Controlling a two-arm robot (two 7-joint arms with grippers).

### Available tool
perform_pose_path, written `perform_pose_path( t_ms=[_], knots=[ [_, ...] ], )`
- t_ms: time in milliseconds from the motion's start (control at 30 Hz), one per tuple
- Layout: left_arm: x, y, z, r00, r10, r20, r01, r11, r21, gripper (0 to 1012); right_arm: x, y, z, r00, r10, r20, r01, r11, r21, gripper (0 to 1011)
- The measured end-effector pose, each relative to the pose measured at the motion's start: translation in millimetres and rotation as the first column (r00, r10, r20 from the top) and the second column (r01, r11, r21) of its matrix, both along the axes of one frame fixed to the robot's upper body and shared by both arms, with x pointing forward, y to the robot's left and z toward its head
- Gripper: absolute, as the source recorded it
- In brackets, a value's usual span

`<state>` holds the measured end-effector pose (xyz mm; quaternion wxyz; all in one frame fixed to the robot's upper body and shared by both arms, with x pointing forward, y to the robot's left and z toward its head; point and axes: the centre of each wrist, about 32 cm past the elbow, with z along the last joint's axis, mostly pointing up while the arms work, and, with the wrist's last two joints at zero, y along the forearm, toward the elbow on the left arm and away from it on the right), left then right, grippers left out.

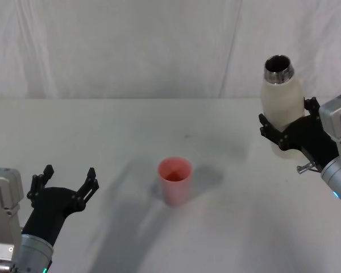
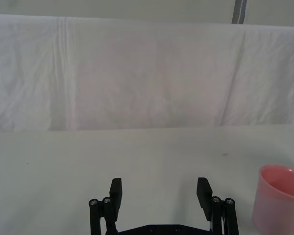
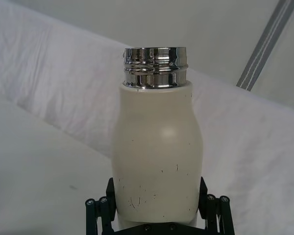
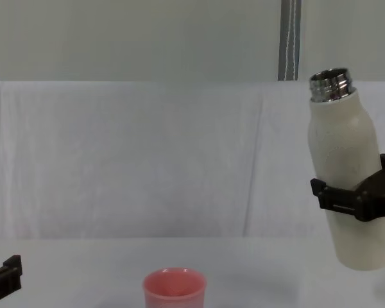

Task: Grasp the thermos with one hand and pour water into the cup lid.

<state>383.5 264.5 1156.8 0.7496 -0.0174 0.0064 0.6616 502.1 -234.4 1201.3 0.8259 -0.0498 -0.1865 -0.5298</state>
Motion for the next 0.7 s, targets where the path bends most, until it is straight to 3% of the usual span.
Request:
perform_pose_path(
  t_ms=[167,433,700],
  knots=[
    [0.0,0.0,0.0,1.0,0.0,0.0,0.0,1.0,0.0,1001,1.9,0.0,-1.4,1.0,0.007,0.011,-0.006,0.999,-0.051,950],
    [0.0,0.0,0.0,1.0,0.0,0.0,0.0,1.0,0.0,1001,8.9,2.6,4.2,0.998,0.059,0.026,-0.052,0.976,-0.21,950],
    [0.0,0.0,0.0,1.0,0.0,0.0,0.0,1.0,0.0,1001,16.9,11.5,13.1,0.991,0.129,0.033,-0.107,0.917,-0.385,950]
  ],
)
